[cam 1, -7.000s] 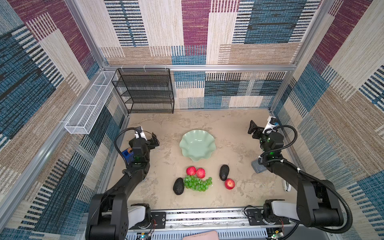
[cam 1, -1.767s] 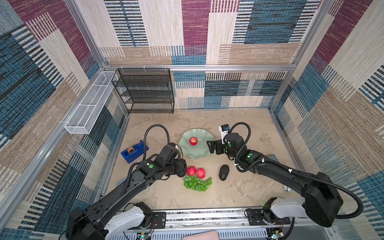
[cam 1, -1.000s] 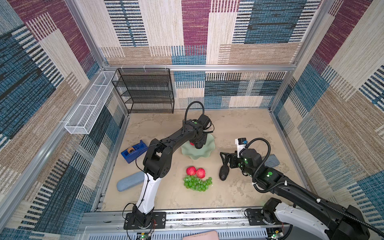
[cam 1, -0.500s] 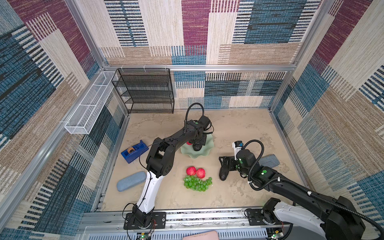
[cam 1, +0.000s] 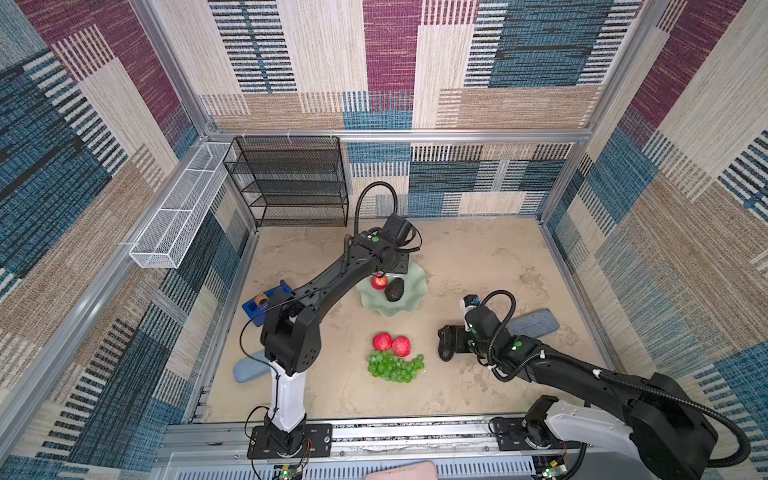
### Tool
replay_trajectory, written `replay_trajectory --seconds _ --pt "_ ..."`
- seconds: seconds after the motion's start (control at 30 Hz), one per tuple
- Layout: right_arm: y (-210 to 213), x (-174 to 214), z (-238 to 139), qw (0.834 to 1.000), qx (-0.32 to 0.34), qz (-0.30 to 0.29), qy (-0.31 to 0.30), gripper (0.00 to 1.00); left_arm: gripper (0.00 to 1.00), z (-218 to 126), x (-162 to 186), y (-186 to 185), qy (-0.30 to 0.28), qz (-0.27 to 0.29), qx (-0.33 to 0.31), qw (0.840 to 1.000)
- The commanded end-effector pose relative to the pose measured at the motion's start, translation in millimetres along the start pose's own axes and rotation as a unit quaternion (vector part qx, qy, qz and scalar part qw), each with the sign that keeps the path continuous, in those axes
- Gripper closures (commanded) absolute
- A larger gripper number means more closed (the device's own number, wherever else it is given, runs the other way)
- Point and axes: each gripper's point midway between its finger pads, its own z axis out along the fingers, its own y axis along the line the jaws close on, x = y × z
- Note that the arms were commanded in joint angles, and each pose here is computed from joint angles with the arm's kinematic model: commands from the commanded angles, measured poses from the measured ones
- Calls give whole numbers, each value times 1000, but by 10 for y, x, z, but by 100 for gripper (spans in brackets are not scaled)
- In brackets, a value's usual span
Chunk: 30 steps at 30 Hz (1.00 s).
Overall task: Place and organize the fake fruits in the fruit bowl
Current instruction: 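Release the second avocado into the bowl while the left gripper withdraws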
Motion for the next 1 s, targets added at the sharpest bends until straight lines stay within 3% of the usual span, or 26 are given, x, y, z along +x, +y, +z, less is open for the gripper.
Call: replay_trajectory --seconds 0.0,0.1,0.17,0.3,0.47,0.67,0.97 --pt "105 1 74 1000 -20 12 -2 15 37 -416 -204 186 -105 -30 -6 994" --pt "136 12 134 1000 -19 10 1 22 33 -770 7 492 -183 -57 -8 981" --pt "139 12 163 1000 -15 8 2 31 29 -917 251 722 -204 -83 -11 975" --pt "190 -124 135 1000 -11 -2 -14 44 25 -1009 907 1176 -189 -142 -37 971" --pt "457 -725 -131 996 -17 -35 -86 46 22 -1010 1490 1481 -167 -184 -54 967" --pt "915 -1378 -57 988 -29 -81 -126 46 22 -929 1769 1473 -150 -213 -24 965" --pt "1110 -1623 688 991 -19 -87 -97 45 21 -842 1868 1221 -108 -197 39 974"
